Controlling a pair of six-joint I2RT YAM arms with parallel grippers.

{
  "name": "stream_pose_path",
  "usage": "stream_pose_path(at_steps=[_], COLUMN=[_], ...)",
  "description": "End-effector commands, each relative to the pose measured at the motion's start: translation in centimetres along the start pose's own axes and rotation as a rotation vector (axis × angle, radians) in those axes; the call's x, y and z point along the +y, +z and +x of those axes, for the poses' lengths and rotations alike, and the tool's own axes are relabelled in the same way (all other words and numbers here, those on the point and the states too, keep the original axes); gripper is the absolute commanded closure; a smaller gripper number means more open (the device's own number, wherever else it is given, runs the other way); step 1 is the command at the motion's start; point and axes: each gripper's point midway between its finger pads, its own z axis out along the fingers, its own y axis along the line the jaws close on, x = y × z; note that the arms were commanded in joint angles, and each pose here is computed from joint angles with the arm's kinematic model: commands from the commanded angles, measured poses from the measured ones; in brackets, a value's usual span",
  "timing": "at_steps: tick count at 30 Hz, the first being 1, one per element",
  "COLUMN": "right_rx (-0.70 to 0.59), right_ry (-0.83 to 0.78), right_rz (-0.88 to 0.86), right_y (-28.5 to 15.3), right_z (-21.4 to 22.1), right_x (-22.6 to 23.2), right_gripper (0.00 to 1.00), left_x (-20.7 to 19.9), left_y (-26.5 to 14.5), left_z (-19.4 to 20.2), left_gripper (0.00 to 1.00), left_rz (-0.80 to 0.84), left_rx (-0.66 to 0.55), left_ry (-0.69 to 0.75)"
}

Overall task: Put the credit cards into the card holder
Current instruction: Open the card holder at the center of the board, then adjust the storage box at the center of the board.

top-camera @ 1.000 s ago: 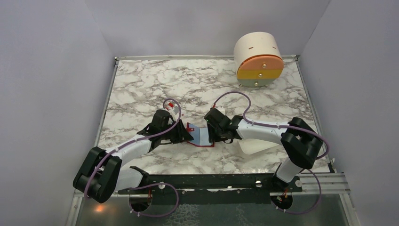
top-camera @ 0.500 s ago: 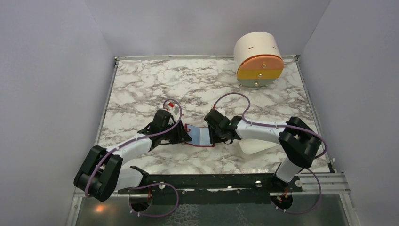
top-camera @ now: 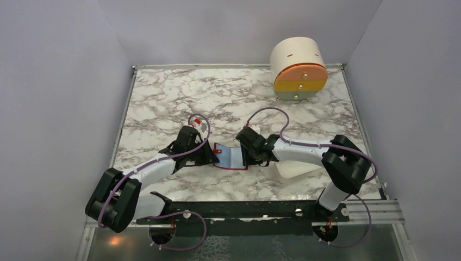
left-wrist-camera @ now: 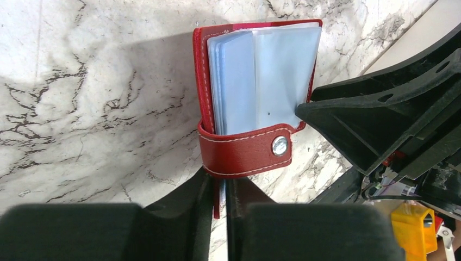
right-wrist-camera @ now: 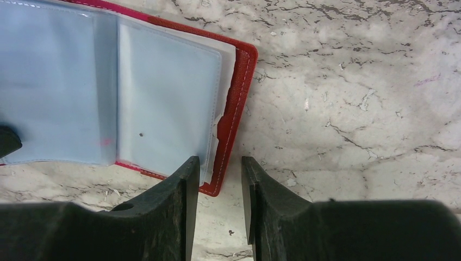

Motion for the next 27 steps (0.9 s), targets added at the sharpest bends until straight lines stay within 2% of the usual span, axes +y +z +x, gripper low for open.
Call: stream_pose_path(at_steps=[1, 3, 14, 22, 27], right_rx=[-0.021, -0.029, -0.127, -0.213, -0.241], right_ry=[0.0, -0.005, -0.077, -0.097, -0.003], right_rz=[0.012, 0.001, -0.077, 0.102, 0.204], right_y=[0.2, 0.0, -4.8, -9.1, -11.3], right_z=[-0.3, -0.6, -4.2, -7.5, -8.8], right_x=[-0.2, 0.0, 1.6, -3.4, -8.2], right_gripper=[0.66, 0.66, 0.61, 0.59, 0.59], left_x=[-0.4, -0.7, -2.6, -2.7, -2.8], left_y=[-0.2, -0.3, -1.3, -1.8, -2.1], left_z=[-0.8, -0.9, -1.4, -0.6, -0.1], left_gripper=[0.93, 1.0, 1.0, 1.0, 1.0], left_rz=[0.0, 0.009, 0.084, 0.094, 0.1], left_rx=[-0.024, -0.024, -0.04, -0.015, 0.009], left_ry=[0.029, 0.034, 0.059, 0.071, 0.09])
